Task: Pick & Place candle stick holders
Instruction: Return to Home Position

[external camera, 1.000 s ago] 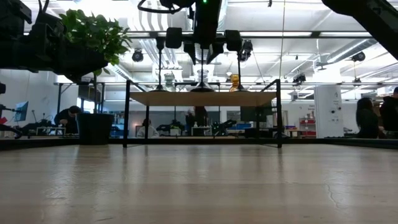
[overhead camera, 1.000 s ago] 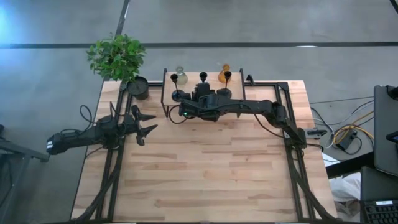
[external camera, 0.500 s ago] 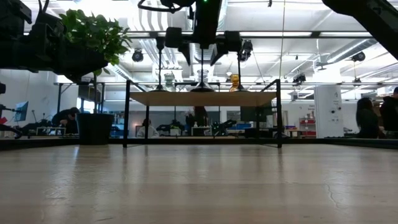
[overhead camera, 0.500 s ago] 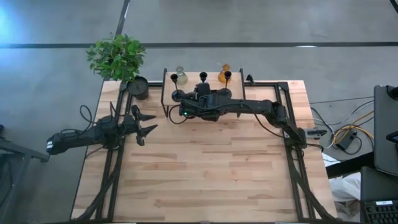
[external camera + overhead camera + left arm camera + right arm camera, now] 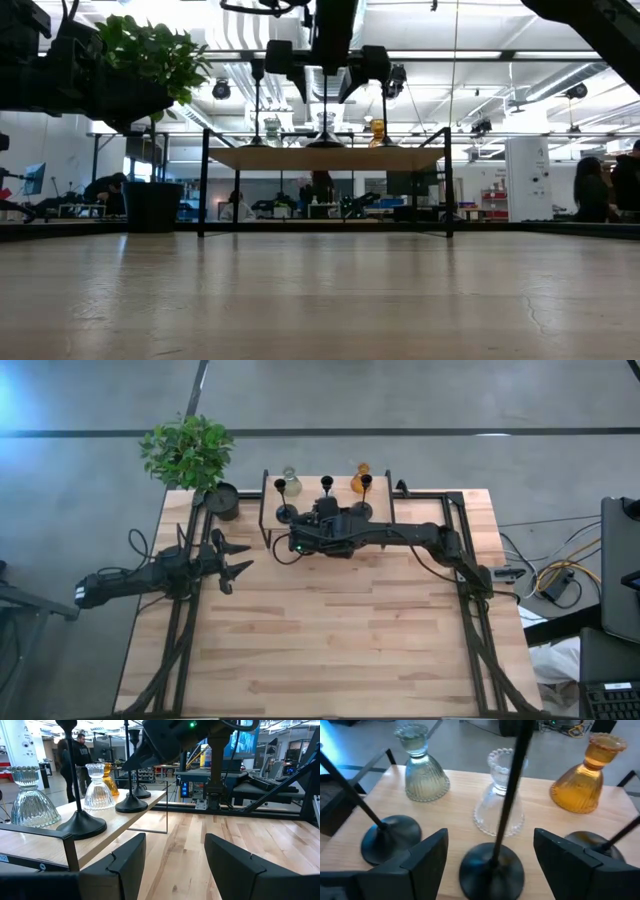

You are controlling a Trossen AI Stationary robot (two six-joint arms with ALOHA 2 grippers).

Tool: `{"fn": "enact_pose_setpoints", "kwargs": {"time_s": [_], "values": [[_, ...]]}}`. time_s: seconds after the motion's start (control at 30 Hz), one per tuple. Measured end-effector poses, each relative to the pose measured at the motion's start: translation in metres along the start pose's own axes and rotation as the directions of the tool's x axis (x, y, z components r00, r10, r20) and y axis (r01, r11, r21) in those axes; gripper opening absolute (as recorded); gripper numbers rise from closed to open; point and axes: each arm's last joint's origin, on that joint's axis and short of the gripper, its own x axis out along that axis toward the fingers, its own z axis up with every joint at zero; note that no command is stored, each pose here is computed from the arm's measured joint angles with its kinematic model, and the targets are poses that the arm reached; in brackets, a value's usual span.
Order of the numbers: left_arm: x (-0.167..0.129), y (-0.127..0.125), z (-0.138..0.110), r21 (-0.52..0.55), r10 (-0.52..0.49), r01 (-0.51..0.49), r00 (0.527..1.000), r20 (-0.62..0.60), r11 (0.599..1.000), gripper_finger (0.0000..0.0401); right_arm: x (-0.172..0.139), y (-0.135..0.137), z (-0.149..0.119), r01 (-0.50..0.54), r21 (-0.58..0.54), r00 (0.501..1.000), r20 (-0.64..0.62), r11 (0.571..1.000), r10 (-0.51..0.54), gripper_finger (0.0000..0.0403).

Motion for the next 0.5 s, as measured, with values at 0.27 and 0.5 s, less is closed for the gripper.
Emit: {"fn": "enact_pose_setpoints", "kwargs": {"time_s": [0.27, 0.5], "values": [[0.000, 0.000, 0.000, 0.000, 0.000, 0.000, 1.000, 0.000, 1.000, 0.0209, -0.007, -0.005, -0.005, 0.031, -0.002, 0.999, -0.011, 1.000, -0.031, 0.0267], [0.000, 0.000, 0.000, 0.000, 0.000, 0.000, 1.000, 0.000, 1.000, 0.0209, -0.020, -0.003, -0.011, 0.000, -0.010, 1.000, -0.010, 1.000, 0.000, 0.0272]]}}
